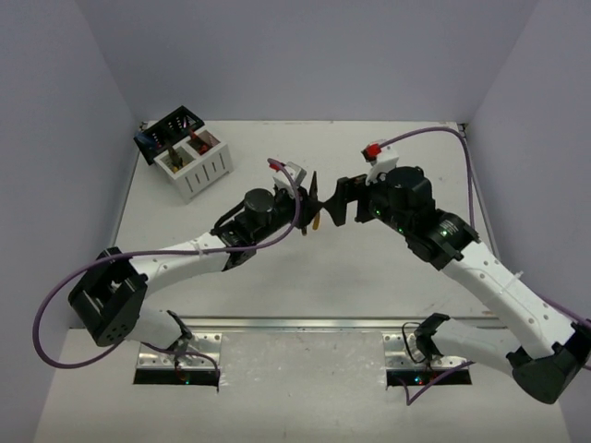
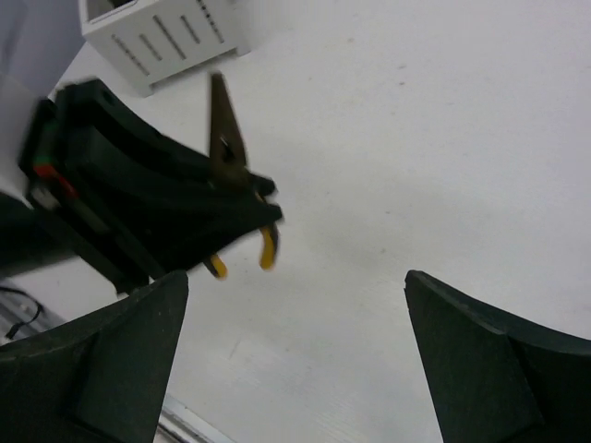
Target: Sort the tools into containers
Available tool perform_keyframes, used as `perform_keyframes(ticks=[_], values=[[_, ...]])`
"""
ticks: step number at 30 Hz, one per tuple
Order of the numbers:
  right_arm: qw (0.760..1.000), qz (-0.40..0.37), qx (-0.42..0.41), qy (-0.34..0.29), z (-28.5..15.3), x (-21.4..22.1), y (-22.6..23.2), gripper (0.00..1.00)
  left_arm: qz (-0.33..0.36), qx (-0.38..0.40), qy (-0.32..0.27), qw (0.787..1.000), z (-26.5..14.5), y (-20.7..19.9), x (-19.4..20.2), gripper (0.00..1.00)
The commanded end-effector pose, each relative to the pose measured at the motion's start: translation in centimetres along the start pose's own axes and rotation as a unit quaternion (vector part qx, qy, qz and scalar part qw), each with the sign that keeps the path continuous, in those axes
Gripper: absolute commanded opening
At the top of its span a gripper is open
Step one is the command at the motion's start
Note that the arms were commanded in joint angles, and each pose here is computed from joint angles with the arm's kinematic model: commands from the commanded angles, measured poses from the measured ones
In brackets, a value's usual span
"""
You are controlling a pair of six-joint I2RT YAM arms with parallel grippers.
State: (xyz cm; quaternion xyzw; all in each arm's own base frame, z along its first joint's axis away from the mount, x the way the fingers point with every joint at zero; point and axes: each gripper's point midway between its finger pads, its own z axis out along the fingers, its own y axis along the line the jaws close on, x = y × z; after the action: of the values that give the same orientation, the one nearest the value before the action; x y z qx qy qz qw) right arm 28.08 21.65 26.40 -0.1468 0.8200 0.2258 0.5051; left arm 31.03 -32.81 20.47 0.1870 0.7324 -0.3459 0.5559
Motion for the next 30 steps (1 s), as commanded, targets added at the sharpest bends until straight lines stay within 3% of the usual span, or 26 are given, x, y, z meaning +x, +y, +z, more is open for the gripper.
perform_keyframes(ticks=[1,5,13,18,30], values=[[0.986,0.008,0.139,-0.096,-6.0,-4.6,-5.0,0.99,0.064,-0.124,-0.164,0.977,-2.3,6.3,-14.1,0.0],[0.982,-0.003,0.161,-0.1,-7.4,-3.2,-6.4,0.99,0.075,-0.199,-0.221,0.952,-5.6,15.3,-21.2,0.0],[0.996,-0.008,0.06,-0.06,-7.3,0.2,-3.4,0.99,0.129,-0.254,-0.269,0.92,-13.7,29.7,-25.5,0.0],[0.999,-0.018,0.028,-0.035,-6.8,2.2,-2.6,0.99,0.101,-0.254,-0.227,0.935,-14.8,36.5,-23.3,0.0],[0.999,-0.033,-0.007,-0.004,-4.8,3.2,-1.4,0.99,0.106,-0.268,-0.192,0.938,-14.7,41.0,-17.9,0.0]])
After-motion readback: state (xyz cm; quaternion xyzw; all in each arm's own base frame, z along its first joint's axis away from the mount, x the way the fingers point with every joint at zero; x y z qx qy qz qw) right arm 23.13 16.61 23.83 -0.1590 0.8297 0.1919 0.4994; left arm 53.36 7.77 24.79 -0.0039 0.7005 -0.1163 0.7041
